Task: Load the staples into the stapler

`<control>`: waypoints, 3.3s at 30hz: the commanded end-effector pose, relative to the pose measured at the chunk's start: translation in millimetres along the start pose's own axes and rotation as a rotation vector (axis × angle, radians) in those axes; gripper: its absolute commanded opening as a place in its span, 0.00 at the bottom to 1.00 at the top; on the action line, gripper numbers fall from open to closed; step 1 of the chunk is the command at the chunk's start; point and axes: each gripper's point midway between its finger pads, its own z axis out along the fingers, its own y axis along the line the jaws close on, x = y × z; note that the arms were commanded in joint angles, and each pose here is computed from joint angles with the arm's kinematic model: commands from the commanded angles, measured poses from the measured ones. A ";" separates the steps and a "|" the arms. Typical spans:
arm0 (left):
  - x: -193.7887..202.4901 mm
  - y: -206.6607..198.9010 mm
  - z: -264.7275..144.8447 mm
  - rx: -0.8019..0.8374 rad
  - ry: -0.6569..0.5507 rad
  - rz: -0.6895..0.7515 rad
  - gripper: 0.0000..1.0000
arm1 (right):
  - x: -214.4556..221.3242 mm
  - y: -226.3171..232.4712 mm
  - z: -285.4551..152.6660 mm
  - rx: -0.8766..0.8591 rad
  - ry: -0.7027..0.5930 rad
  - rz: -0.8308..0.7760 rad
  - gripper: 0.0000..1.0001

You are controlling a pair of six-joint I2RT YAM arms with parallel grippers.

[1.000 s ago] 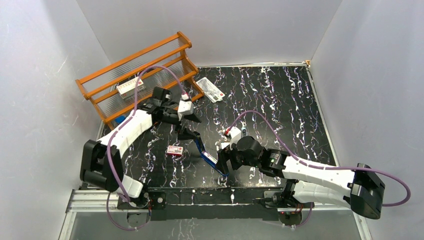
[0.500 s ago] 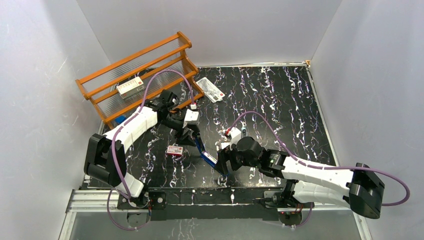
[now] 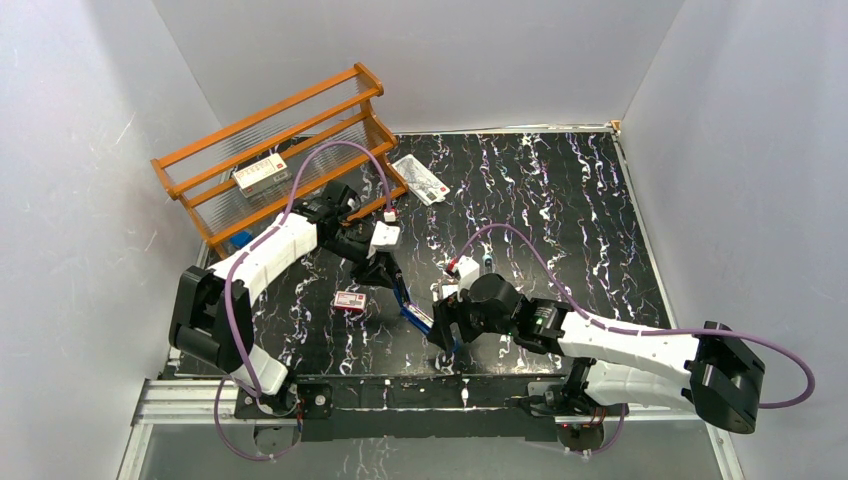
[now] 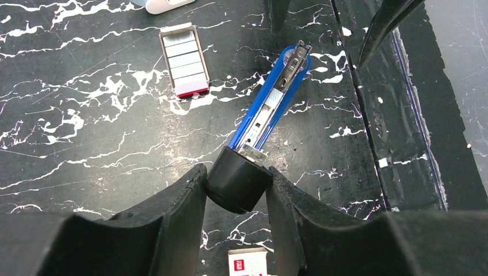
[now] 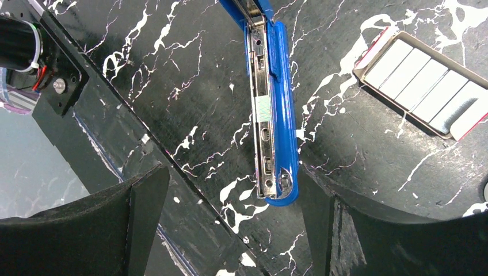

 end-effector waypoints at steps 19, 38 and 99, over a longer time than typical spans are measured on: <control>-12.0 -1.0 -14.5 -0.098 0.099 0.048 0.00 | 22.6 -53.7 -12.9 0.317 -0.118 0.739 0.61; -11.8 -11.8 -8.3 -0.182 0.145 0.069 0.00 | 25.2 -31.8 19.5 0.251 0.003 0.759 0.39; 23.7 -65.9 83.0 -0.138 0.412 0.165 0.00 | 44.4 -53.3 40.5 0.268 0.069 0.771 0.29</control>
